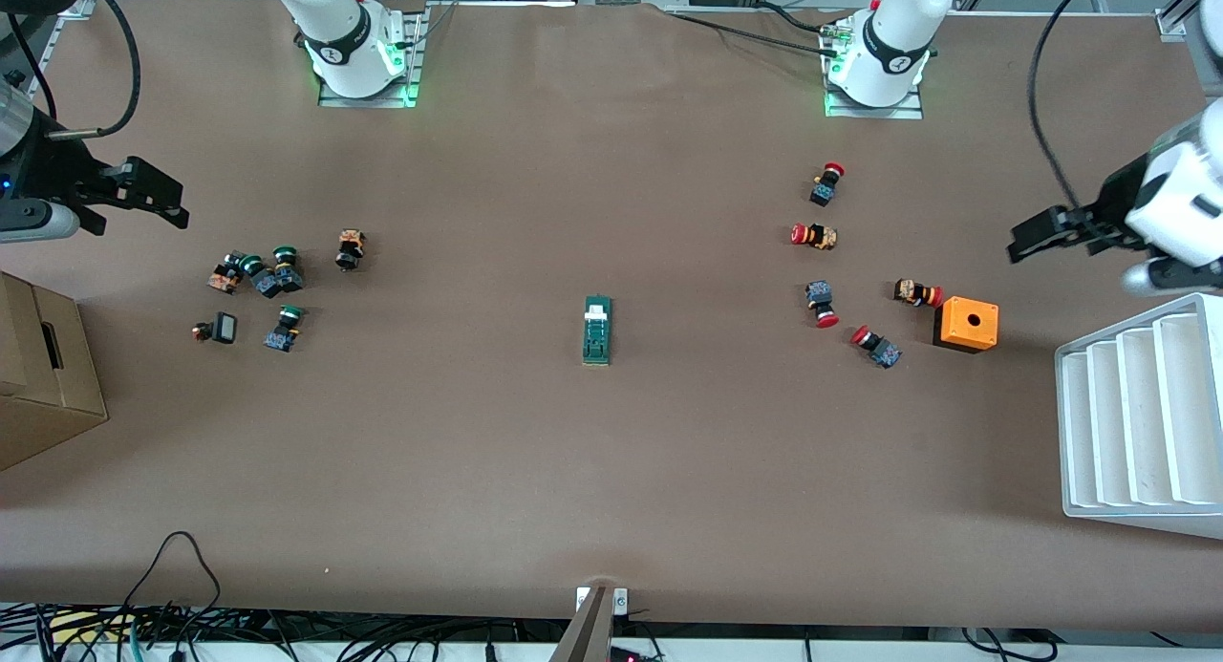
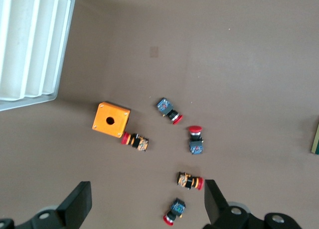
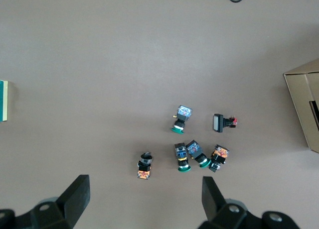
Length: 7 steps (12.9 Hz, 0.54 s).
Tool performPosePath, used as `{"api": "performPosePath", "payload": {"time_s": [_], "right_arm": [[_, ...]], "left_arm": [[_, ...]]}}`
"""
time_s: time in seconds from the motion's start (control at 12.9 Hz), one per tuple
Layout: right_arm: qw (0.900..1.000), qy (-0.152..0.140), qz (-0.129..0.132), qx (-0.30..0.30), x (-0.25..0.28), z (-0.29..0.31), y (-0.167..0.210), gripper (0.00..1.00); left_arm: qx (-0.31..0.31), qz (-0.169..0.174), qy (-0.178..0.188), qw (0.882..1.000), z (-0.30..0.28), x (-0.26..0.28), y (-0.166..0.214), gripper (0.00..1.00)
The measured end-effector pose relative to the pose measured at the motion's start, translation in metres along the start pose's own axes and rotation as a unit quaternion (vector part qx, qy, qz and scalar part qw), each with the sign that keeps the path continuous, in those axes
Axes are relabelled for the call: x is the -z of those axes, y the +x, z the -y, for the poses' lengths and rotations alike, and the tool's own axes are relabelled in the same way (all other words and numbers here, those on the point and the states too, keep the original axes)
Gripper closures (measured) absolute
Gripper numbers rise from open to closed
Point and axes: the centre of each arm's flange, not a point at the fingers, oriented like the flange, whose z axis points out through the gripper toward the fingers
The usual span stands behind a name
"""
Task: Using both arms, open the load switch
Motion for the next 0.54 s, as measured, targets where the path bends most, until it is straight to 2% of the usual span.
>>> {"api": "performPosePath", "payload": {"time_s": [0.54], "right_arm": [[1.0, 0.0, 0.0, 0.0, 0.0, 0.0, 0.0, 0.0]], "left_arm": [[-0.011, -0.004, -0.008, 1.0, 0.025, 0.015, -0.009, 0.0]]}}
